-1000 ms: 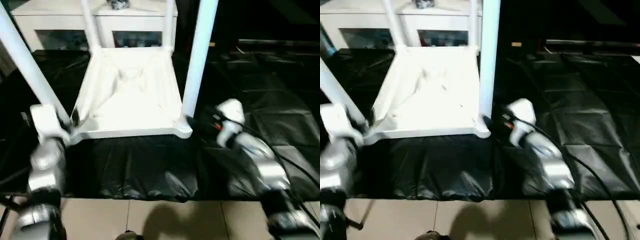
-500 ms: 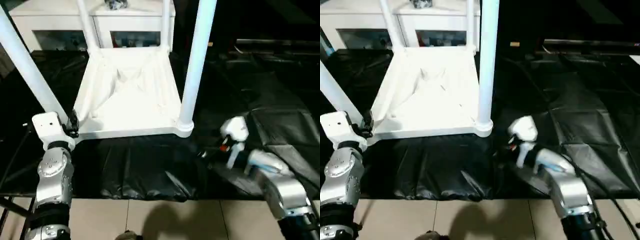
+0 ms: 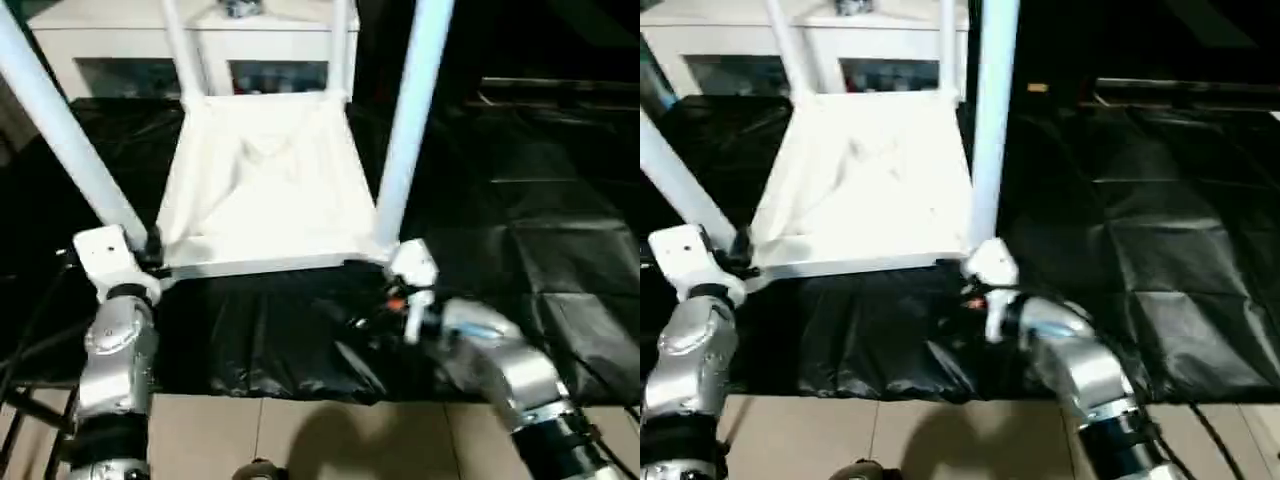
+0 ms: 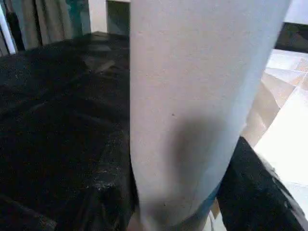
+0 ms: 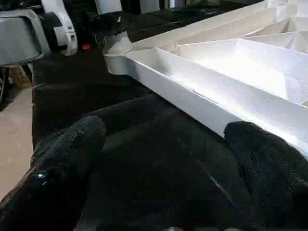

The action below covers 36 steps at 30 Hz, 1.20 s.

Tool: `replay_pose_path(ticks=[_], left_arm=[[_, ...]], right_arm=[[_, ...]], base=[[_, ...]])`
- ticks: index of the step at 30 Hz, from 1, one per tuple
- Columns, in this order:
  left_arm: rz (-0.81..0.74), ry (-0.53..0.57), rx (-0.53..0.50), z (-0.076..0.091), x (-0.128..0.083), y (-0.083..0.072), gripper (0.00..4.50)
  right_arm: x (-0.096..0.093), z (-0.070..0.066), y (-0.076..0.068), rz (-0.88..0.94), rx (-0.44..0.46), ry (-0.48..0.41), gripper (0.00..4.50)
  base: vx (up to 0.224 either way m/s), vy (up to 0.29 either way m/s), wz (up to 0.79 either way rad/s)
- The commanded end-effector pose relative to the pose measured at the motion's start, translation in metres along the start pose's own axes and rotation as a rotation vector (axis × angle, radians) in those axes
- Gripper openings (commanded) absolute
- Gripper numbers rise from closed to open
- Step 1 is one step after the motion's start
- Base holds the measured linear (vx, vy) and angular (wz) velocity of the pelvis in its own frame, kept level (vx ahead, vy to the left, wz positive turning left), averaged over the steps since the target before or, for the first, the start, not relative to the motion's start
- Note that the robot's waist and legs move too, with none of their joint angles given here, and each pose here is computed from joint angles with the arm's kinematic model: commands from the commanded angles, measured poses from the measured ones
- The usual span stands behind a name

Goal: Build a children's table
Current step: Flip table

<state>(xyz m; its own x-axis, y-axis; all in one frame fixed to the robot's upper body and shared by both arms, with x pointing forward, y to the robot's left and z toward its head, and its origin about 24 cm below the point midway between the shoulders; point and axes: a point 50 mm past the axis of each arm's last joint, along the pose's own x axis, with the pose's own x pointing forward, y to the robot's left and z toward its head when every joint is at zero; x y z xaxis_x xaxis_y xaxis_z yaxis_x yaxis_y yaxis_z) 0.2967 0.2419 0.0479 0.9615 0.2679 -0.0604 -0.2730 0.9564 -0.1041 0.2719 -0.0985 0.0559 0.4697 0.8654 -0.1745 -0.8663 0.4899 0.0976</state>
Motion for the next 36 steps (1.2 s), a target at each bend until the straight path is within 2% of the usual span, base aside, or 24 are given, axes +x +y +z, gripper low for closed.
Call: replay_pose_path(ticks=[1,2,3,4,8,12,16,19,20,23,24,31,32,36], left_arm=[[-0.046,0.078,-0.267,-0.009,-0.007,-0.023,2.04],[-0.056,0.125,-0.405,-0.012,-0.011,-0.033,2.04],[-0.059,0.136,-0.435,-0.012,-0.012,-0.035,2.04],[-0.079,0.179,-0.553,-0.014,-0.015,-0.045,2.04],[-0.16,0.228,-0.608,-0.015,-0.022,-0.063,2.08],[-0.265,0.256,-0.563,-0.012,-0.03,-0.078,2.08],[-0.353,0.266,-0.493,-0.008,-0.038,-0.088,2.04],[-0.354,0.27,-0.496,-0.007,-0.04,-0.09,2.04],[-0.35,0.276,-0.507,-0.007,-0.043,-0.09,2.04],[-0.351,0.281,-0.511,-0.007,-0.047,-0.091,2.04],[-0.344,0.282,-0.516,-0.006,-0.049,-0.091,2.04],[-0.33,0.285,-0.509,-0.005,-0.055,-0.09,2.04],[-0.333,0.286,-0.505,-0.005,-0.058,-0.09,2.04],[-0.332,0.288,-0.495,-0.005,-0.061,-0.089,2.04]], right_arm=[[0.001,0.001,0.004,0.008,0.004,-0.001,4.5],[0.001,0.002,0.006,0.019,0.007,-0.001,4.5],[0.001,0.002,0.006,0.021,0.008,0.0,4.5],[0.0,0.0,0.007,0.031,0.015,0.011,4.5],[-0.006,-0.002,0.007,0.024,0.053,0.025,4.5],[-0.013,-0.004,0.005,-0.017,0.066,0.031,4.5],[-0.014,-0.002,0.0,-0.105,0.094,-0.018,4.5],[-0.014,-0.001,0.001,-0.115,0.108,-0.051,4.5],[-0.014,0.001,-0.001,-0.158,0.145,-0.095,4.5],[-0.014,0.001,-0.005,-0.238,0.199,-0.126,4.5],[-0.014,0.001,-0.005,-0.277,0.254,-0.153,4.5],[-0.011,0.003,0.002,-0.277,0.32,-0.21,4.5],[-0.01,0.007,0.001,-0.299,0.356,-0.259,4.5],[-0.009,0.012,-0.004,-0.35,0.428,-0.34,4.5]], base=[[0.0,0.0,0.0],[0.0,0.0,0.0],[0.0,0.0,0.0],[0.0,0.0,0.0],[0.0,0.0,0.0],[0.0,0.0,0.0],[0.0,0.0,0.0],[0.0,0.0,0.0],[0.0,0.0,0.0],[0.0,0.0,0.0],[0.0,0.0,0.0],[0.0,0.0,0.0],[0.0,0.0,0.0],[0.0,0.0,0.0]])
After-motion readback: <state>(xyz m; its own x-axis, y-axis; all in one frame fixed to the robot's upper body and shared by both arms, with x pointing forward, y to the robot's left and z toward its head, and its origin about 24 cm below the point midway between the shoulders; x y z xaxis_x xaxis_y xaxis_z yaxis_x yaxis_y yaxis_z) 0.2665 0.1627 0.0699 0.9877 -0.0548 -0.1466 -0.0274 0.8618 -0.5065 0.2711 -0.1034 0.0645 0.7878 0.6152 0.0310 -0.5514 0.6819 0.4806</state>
